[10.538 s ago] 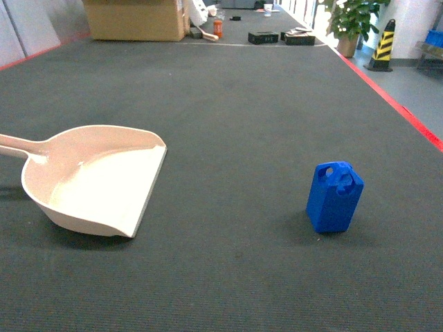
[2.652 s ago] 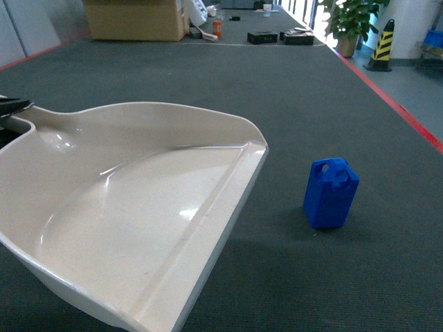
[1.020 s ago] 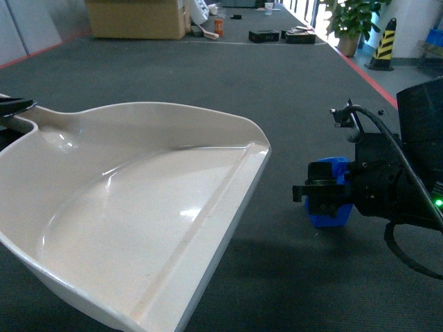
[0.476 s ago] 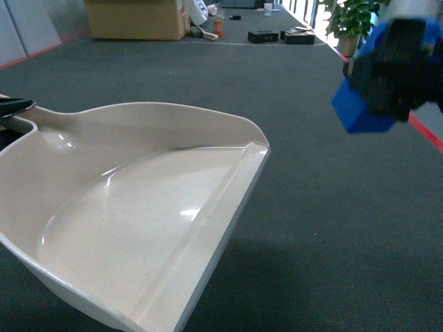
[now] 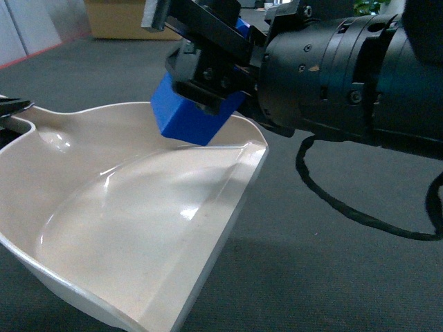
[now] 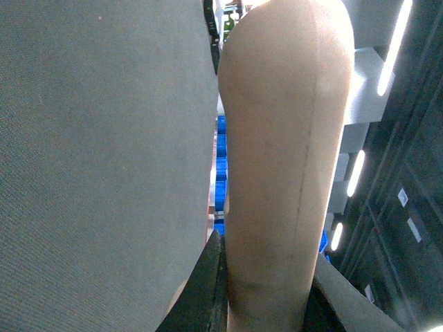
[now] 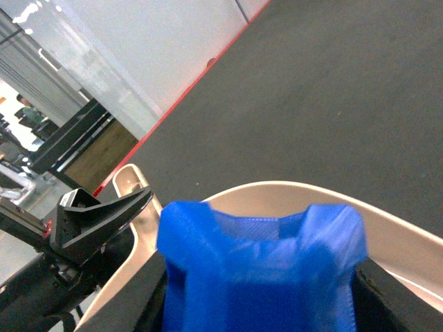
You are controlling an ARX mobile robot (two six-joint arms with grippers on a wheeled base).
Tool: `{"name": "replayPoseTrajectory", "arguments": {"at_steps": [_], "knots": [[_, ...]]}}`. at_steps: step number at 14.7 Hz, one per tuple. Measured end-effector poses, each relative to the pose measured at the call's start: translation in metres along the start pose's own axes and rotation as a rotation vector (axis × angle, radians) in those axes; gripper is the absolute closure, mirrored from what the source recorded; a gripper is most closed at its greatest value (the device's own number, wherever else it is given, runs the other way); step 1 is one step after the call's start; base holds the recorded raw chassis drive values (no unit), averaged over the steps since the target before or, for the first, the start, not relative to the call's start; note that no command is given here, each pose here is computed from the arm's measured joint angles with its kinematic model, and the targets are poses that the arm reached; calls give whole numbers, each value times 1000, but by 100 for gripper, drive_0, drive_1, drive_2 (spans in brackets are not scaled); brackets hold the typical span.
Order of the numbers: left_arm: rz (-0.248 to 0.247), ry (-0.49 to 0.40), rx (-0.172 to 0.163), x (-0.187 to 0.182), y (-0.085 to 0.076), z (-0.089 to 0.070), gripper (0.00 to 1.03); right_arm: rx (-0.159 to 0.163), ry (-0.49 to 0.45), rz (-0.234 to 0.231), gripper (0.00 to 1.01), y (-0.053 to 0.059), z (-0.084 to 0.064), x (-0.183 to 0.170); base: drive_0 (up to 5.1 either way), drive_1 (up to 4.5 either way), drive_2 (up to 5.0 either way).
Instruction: Place part in tray to right shelf
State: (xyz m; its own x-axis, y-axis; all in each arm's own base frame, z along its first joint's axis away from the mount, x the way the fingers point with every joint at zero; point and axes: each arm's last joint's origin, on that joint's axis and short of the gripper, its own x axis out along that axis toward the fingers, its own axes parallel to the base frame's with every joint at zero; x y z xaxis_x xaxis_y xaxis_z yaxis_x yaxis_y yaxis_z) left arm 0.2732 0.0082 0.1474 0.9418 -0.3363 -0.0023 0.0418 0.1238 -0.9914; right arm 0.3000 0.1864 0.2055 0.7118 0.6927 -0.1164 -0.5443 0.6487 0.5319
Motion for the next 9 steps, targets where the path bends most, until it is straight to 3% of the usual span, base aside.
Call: {"name": "replayPoseTrajectory", "arguments": {"at_steps": [2,4,5,6,8,9], "knots": [[4,-2,8,0,0,0,85,20,-10,-18,25,-1,5,-1,0,0,0],[3,1,6,0,1,0,85,6,-102,-56,1,-8,21,-23,0,0,0],[3,0,6,0,1,0,85,-20,-170,-103,4,-12,31,-38,0,0,0],[2,0,6,0,1,0,85,-69,-221,-181,3,-17,36,-53,0,0,0],[2,1,5,0,1,0,85,-235,-322,-406,3,-30,41,-94,0,0,0],[3,0,6,0,1,0,85,-318,-327,-490,3,-38,37,-116,0,0,0]]}}
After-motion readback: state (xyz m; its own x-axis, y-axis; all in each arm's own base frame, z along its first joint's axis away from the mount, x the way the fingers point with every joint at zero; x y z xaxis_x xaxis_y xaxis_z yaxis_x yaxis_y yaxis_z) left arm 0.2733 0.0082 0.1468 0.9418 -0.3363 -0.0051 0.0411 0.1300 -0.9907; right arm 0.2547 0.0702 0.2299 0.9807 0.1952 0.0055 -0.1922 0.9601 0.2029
